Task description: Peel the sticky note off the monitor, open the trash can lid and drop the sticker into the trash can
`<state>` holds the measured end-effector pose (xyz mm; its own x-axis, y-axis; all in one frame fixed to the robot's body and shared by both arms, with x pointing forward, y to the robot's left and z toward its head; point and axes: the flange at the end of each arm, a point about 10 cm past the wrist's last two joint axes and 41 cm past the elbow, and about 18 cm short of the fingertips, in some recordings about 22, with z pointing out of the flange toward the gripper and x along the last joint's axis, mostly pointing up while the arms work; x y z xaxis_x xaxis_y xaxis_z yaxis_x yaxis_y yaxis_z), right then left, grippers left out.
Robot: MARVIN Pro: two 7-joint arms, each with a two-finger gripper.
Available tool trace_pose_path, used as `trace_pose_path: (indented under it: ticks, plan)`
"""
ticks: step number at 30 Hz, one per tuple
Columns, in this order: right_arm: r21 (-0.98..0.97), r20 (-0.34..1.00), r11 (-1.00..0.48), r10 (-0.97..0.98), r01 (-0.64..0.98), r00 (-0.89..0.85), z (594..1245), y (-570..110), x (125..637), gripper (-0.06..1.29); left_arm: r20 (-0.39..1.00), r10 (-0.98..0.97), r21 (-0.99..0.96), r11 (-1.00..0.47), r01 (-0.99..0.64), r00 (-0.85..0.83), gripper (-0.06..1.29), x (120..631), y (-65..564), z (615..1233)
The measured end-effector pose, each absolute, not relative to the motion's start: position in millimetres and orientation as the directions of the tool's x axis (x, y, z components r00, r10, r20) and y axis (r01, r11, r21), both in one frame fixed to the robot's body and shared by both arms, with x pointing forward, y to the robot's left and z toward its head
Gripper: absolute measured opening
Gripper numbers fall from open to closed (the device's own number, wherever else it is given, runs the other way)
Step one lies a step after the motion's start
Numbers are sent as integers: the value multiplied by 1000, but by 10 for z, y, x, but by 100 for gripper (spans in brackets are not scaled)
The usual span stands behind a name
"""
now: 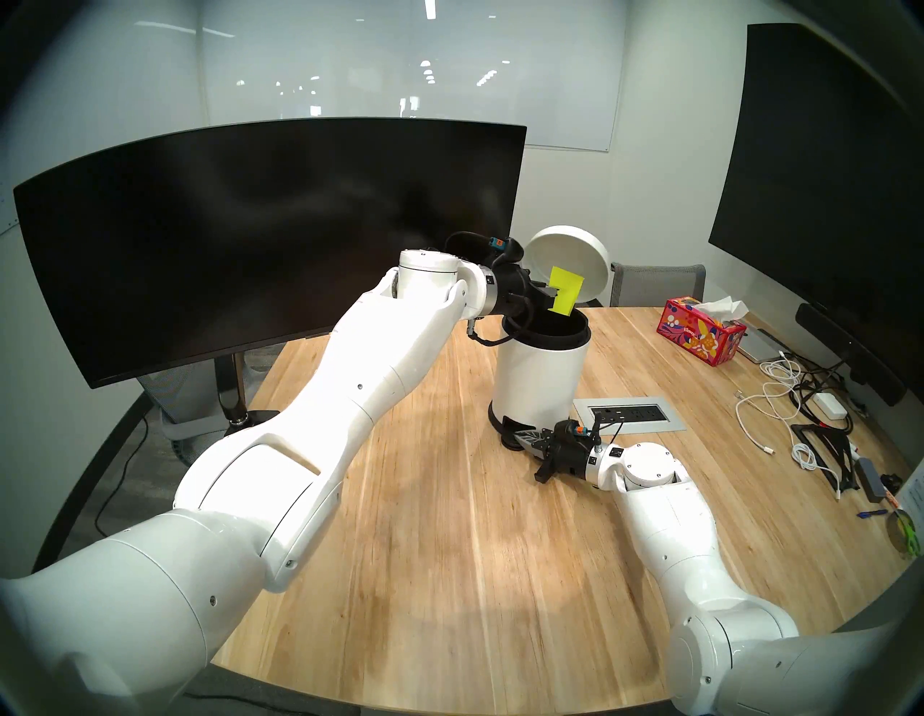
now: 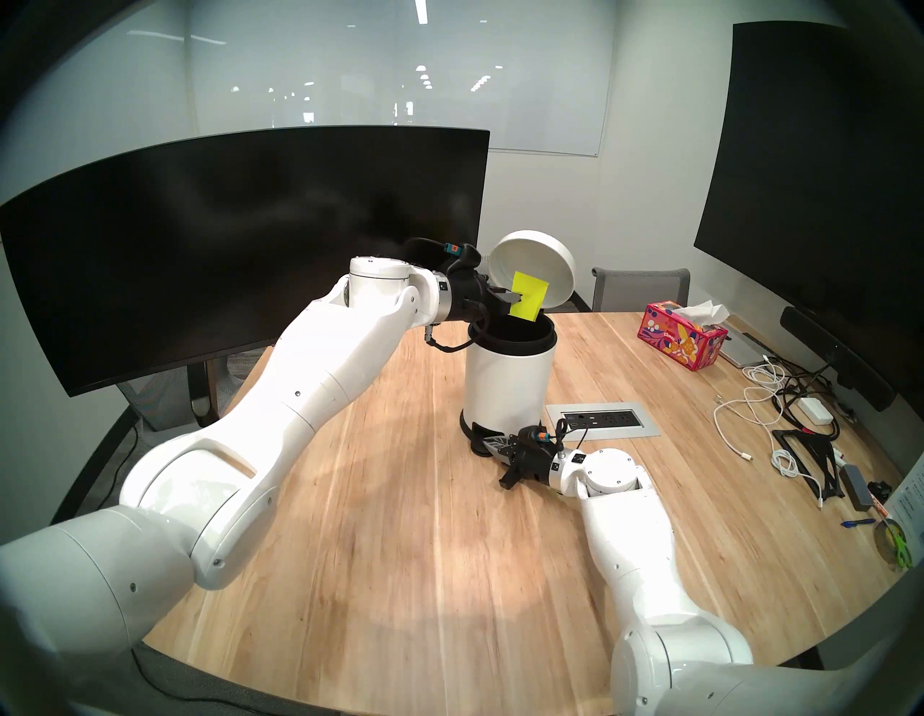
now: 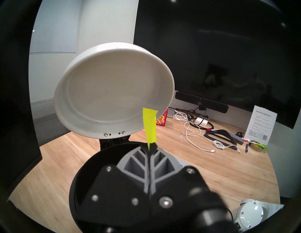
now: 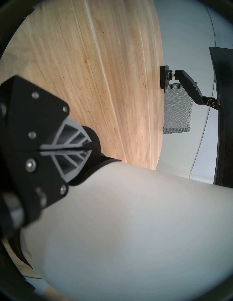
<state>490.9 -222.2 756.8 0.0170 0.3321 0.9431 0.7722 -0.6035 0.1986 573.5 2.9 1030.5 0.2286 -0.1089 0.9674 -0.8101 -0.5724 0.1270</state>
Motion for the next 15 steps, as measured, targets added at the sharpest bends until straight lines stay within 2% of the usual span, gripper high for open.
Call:
trace_pose_path:
  ticks: [15]
  plan:
    - [199, 943, -604, 332, 772, 17, 7568, -2224, 4910, -2, 953, -161, 121, -573, -811, 256, -2, 5725, 54, 10286]
